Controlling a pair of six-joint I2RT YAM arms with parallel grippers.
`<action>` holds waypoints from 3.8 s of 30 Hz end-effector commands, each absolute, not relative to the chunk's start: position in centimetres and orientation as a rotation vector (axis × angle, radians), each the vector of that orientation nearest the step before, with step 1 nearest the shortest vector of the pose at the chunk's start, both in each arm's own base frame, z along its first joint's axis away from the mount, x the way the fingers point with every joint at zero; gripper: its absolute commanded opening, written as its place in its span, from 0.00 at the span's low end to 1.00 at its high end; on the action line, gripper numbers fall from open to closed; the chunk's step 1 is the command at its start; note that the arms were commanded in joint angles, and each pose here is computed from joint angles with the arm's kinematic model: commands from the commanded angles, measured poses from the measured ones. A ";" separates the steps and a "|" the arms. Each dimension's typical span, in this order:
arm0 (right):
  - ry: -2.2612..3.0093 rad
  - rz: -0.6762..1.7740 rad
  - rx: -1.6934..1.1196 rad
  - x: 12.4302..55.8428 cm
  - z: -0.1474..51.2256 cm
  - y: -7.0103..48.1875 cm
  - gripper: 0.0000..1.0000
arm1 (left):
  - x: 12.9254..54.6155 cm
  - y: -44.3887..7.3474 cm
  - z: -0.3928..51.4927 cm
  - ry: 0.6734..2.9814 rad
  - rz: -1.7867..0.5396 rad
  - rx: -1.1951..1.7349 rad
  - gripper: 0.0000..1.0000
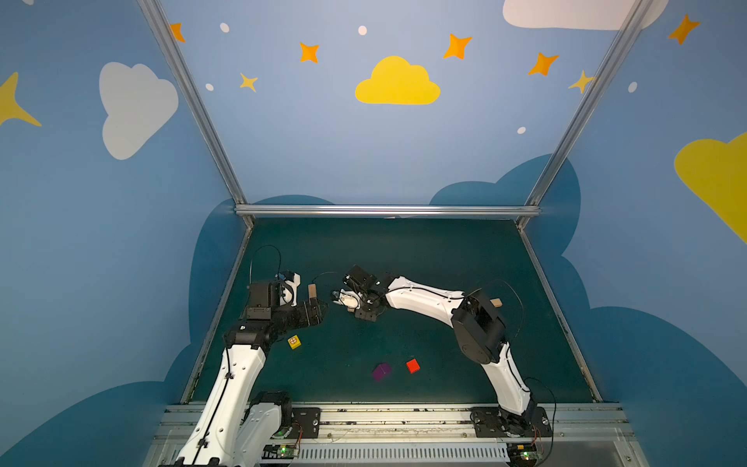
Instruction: Build the wood block tower
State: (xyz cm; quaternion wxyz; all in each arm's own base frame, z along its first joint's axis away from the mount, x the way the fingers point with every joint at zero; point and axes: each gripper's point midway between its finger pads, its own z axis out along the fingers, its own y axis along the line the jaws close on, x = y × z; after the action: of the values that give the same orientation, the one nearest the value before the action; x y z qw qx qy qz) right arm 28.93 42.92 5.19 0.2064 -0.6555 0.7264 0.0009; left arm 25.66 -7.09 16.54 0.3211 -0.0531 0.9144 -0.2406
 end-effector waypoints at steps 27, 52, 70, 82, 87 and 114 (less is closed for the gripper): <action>1.973 0.054 -1.727 29.5 9.0 43.7 0.36 | 25.5 -7.0 16.2 2.423 -0.625 -0.149 0.89; 2.183 0.283 -1.089 28.6 17.0 29.1 0.47 | 29.3 -14.4 12.3 2.590 -0.483 -0.105 0.90; 2.159 0.306 -1.090 27.9 17.0 29.0 0.50 | 29.9 -16.9 5.4 2.870 -0.466 -0.014 0.28; 2.166 0.320 -1.114 27.9 16.4 29.6 0.52 | 30.6 -16.9 4.4 2.875 -0.431 0.018 0.25; 2.168 0.324 -1.119 27.9 16.2 29.7 0.52 | 30.9 -17.1 4.3 2.864 -0.437 0.018 0.21; 2.161 0.312 -1.127 28.3 15.7 29.8 0.53 | 32.0 -17.1 4.0 2.840 -0.414 0.023 0.20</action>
State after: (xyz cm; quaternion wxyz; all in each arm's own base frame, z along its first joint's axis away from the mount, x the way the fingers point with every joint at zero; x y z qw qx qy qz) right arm 28.03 29.50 15.67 0.3326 -0.4279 0.8317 0.1203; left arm 31.25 -16.89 3.80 0.1263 0.0009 0.9815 -0.1441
